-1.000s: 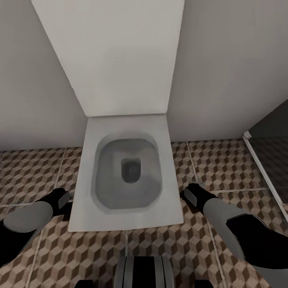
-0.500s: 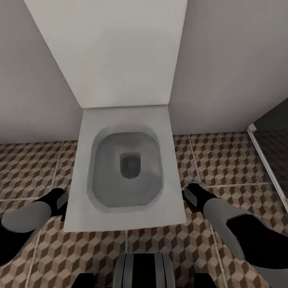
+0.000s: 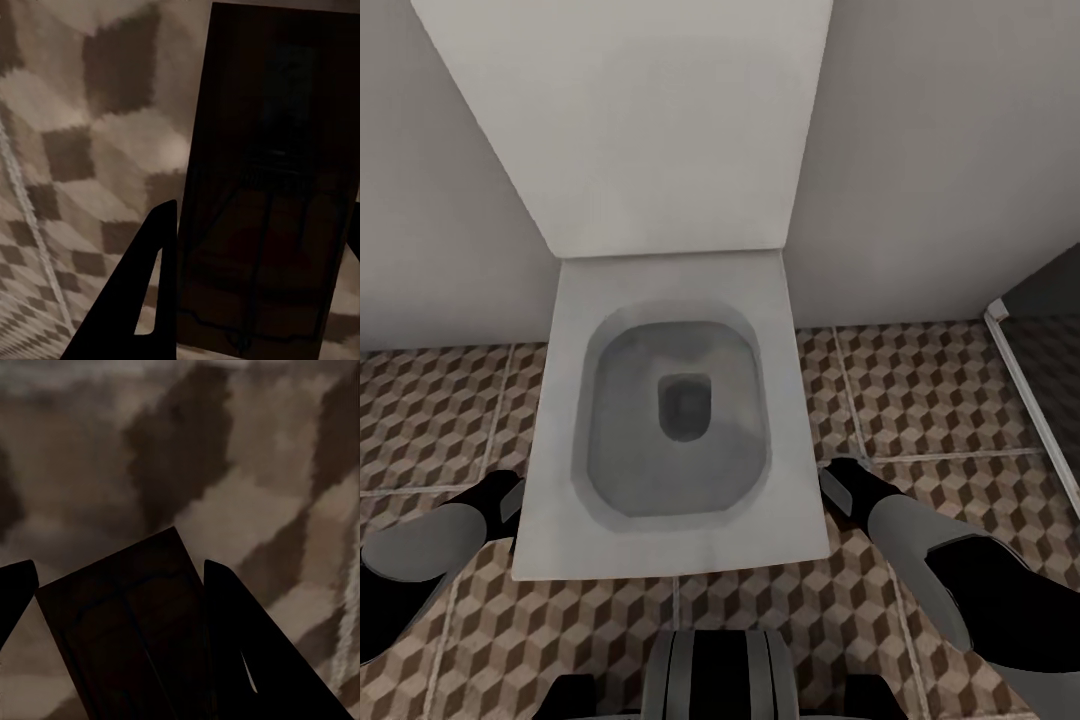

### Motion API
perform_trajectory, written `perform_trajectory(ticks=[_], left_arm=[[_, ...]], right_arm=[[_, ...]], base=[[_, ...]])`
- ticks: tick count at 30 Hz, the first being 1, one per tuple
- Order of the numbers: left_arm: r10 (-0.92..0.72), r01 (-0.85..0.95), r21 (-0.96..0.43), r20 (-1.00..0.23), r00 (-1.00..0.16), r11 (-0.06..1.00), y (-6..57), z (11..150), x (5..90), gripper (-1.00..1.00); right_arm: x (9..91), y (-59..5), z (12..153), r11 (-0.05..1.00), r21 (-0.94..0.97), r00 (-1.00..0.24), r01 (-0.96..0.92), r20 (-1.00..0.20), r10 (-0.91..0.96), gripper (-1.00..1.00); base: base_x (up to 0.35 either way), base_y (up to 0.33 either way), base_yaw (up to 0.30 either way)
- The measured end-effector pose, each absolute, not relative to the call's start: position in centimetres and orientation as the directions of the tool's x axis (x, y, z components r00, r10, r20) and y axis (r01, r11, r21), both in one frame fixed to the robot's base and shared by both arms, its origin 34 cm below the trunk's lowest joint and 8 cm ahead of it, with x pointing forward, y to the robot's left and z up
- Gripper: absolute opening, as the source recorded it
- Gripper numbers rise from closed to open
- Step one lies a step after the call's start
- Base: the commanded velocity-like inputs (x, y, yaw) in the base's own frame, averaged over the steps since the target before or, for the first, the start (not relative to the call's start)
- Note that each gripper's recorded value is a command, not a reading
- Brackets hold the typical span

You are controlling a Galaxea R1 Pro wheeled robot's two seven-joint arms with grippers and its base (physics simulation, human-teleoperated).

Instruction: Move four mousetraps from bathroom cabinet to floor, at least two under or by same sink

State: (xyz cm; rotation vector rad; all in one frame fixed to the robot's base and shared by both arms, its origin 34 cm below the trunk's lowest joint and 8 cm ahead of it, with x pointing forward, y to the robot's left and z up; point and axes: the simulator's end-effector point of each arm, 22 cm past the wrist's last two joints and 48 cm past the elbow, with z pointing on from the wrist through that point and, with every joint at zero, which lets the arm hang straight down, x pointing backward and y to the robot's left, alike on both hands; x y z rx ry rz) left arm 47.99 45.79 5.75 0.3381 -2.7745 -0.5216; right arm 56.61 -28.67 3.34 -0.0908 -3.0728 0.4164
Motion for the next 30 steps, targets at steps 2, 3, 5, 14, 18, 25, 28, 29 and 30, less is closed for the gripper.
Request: perform_trajectory(ticks=[2,3,5,14,18,25,28,29,30], left_arm=[[-0.28,-0.172,0.385,0.244,-0.928,0.907,45.8,5.8,48.0,-1.0],[-0.28,-0.173,0.385,0.244,-0.928,0.907,45.8,5.8,48.0,-1.0],[-0.28,-0.172,0.385,0.245,-0.928,0.907,45.8,5.8,48.0,-1.0],[-0.31,-0.207,0.379,0.236,-0.921,0.902,45.9,5.7,48.0,-1.0],[-0.304,-0.186,0.419,0.233,-0.924,0.889,48.5,6.5,47.7,-1.0],[-0.309,-0.197,0.412,0.225,-0.924,0.89,49.3,6.7,47.8,-1.0],[-0.311,-0.21,0.388,0.221,-0.924,0.898,49.2,6.6,48.0,-1.0],[-0.314,-0.217,0.375,0.219,-0.924,0.901,49.3,6.5,48.0,-1.0],[-0.317,-0.226,0.362,0.216,-0.924,0.905,49.4,6.5,48.1,-1.0]], right_arm=[[56.7,-28.7,3.3,0.962,-0.267,-0.998,0.053,0.03,0.063,-1.0],[56.7,-28.7,3.3,0.962,-0.267,-0.998,0.053,0.029,0.063,-1.0],[56.7,-28.7,3.4,0.962,-0.266,-0.998,0.053,0.029,0.063,-1.0],[56.7,-28.8,3.4,0.962,-0.268,-0.998,0.054,0.028,0.063,-1.0],[56.7,-28.6,3.3,0.963,-0.266,-0.998,0.053,0.029,0.063,-1.0],[56.7,-28.7,3.3,0.962,-0.267,-0.998,0.053,0.029,0.063,-1.0],[56.7,-28.7,3.3,0.962,-0.267,-0.998,0.053,0.028,0.063,-1.0],[56.8,-28.7,3.3,0.962,-0.267,-0.998,0.053,0.028,0.063,-1.0],[56.7,-28.7,3.3,0.962,-0.267,-0.998,0.053,0.029,0.063,-1.0]], base=[[0.0,0.0,0.0],[0.0,0.0,0.0],[0.0,0.0,0.0],[0.0,0.0,0.0],[0.0,0.0,0.0],[0.0,0.0,0.0],[0.0,0.0,0.0],[0.0,0.0,0.0],[0.0,0.0,0.0]])
